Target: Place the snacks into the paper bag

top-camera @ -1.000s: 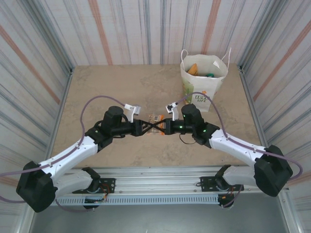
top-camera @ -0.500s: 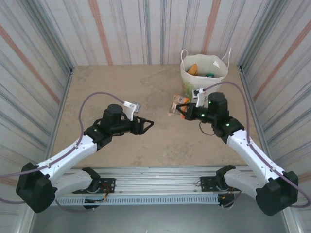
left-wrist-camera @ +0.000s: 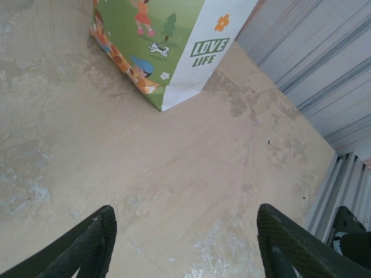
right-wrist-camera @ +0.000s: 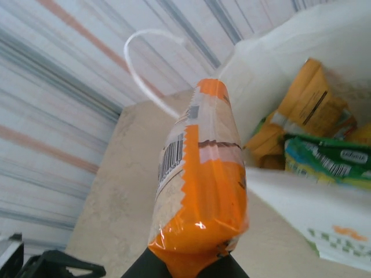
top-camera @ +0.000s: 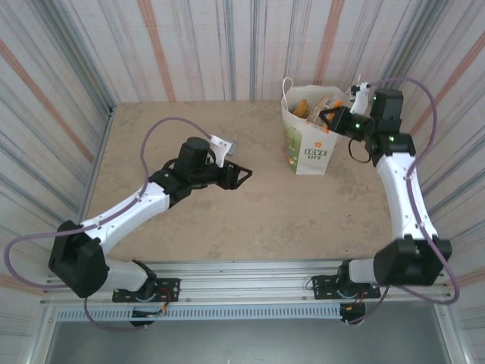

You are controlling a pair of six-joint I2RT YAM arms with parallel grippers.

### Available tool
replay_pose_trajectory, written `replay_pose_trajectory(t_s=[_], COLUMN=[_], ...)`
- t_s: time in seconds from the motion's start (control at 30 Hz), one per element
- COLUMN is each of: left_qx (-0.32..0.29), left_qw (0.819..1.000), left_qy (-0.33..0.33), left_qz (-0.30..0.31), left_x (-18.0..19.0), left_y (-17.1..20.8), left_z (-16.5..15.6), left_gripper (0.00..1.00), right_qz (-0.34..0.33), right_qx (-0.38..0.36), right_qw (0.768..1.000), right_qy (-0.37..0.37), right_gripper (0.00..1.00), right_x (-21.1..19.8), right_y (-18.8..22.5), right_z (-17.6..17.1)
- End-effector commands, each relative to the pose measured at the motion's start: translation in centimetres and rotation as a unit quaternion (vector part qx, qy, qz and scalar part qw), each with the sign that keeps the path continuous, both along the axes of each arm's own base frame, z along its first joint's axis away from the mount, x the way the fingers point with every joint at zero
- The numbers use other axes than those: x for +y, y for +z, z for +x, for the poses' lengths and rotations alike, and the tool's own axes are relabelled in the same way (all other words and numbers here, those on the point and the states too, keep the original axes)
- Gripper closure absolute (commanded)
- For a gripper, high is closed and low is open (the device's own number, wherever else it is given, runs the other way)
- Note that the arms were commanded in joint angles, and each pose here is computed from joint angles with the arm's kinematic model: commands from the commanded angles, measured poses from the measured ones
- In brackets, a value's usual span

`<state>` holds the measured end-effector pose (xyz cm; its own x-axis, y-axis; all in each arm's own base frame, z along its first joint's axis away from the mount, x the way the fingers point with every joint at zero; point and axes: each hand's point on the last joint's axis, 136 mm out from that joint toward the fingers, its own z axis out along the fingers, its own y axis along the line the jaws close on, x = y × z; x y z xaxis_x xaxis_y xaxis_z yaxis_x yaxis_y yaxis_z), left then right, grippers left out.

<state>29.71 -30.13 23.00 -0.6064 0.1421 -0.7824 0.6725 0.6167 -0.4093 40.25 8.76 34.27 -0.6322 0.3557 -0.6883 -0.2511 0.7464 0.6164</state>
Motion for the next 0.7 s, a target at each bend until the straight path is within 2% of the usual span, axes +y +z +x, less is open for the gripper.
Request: replay_pose_trajectory(t_s=[0.0, 0.17, 0.3, 0.57, 0.6, 0.67], left_qx=[-0.021, -0.023, -0.028, -0.035, -0.036, -0.04], left_qw=[0.999, 0.999, 0.998, 0.998, 0.998, 0.998], left_qy=[-0.03, -0.045, -0.048, -0.048, -0.05, -0.053], left_qz=[0.012, 0.018, 0.019, 0.008, 0.008, 0.008], left_x=[-1.1, -2.1, -2.6, -3.1, -3.2, -3.3], left_y=[1.1, 1.3, 1.5, 2.8, 3.0, 3.2], left_z=[0.5, 1.4, 2.1, 3.6, 3.7, 3.8], left_gripper=[0.34, 0.34, 0.34, 0.34, 0.34, 0.34], right_qz=[0.011, 0.02, 0.023, 0.014, 0.008, -0.018], right_qx=[0.031, 0.054, 0.085, 0.141, 0.148, 0.165], right_qw=[0.999, 0.998, 0.996, 0.99, 0.989, 0.986], right_qy=[0.03, 0.019, 0.022, 0.026, 0.021, 0.003], right_gripper=[0.94, 0.93, 0.87, 0.85, 0.83, 0.73], right_x=[0.3, -0.1, 0.1, 0.5, 0.3, -0.6], right_y=[0.0, -0.3, -1.1, -4.6, -5.0, -6.0], right_z=[1.7, 5.9, 8.3, 10.9, 11.0, 11.0])
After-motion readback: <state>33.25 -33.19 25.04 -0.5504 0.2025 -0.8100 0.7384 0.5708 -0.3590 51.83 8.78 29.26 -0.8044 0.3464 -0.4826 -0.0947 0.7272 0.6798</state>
